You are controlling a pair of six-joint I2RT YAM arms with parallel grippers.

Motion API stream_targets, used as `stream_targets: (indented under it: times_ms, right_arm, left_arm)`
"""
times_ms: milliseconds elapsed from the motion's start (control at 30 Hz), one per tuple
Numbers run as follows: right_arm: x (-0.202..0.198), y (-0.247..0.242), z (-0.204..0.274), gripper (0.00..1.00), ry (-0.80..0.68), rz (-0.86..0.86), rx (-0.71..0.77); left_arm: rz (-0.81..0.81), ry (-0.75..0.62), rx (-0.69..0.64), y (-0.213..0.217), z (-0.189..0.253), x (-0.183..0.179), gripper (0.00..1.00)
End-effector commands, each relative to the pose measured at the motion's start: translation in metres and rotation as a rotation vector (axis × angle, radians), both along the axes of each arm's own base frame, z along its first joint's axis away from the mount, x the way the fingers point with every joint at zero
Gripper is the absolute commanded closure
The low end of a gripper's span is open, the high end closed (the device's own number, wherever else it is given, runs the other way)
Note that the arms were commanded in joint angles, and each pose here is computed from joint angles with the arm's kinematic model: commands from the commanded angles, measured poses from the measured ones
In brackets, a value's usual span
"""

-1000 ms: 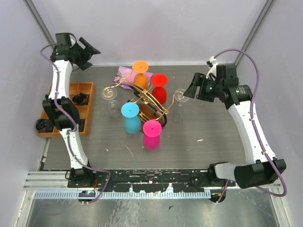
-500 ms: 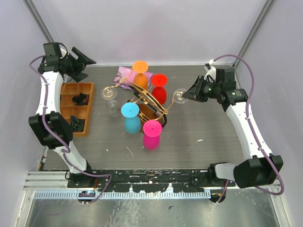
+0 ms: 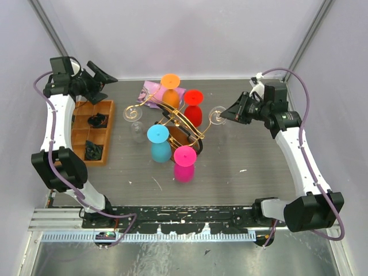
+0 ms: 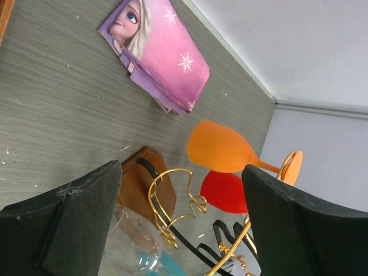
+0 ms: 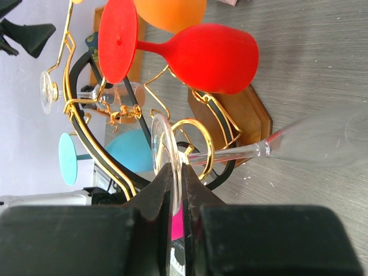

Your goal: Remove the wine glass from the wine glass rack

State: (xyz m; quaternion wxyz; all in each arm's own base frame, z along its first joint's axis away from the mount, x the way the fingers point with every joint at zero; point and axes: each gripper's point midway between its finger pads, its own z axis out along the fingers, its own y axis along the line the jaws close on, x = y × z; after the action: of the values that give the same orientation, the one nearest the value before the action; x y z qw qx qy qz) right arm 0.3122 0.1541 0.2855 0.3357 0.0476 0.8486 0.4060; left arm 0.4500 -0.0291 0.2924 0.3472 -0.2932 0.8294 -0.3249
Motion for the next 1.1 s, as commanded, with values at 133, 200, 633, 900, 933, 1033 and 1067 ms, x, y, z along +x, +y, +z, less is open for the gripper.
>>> stream_targets:
  times_ms: [133,200,633,900,933,1033,1067]
  right_arm:
    - [0.018,-0.009,0.038,0.99,-0.157,-0.043,0.069]
    - [0.02,-0.005,0.04,0.99,-0.162,-0.021,0.094]
    - [0.011,0.018,0.05,0.99,-0.191,0.122,0.154]
    - [-0.033,0.022,0.049,0.99,-0.147,0.215,0.12]
    - [-0.038,0.02,0.051,0.99,-0.149,0.217,0.105]
    - [-0.055,0.018,0.061,0.99,-0.16,0.242,0.084]
    - [-0.06,0.017,0.063,0.99,-0.162,0.248,0.068]
  left_arm:
    - [-0.039,-0.028,-0.01,-0.01,0.012,-0.025,0.07]
    - [-0.037,-0.035,-0.012,-0.011,0.013,-0.03,0.07]
    - [-0.04,-0.041,-0.019,-0.015,0.018,-0.048,0.05]
    - [-0.039,-0.058,-0.021,-0.018,0.033,-0.061,0.06]
    - [-0.04,-0.062,-0.024,-0.019,0.036,-0.063,0.06]
    - [-0.044,-0.072,-0.04,-0.022,0.045,-0.068,0.06]
    - [-0.047,-0.072,-0.048,-0.024,0.047,-0.071,0.06]
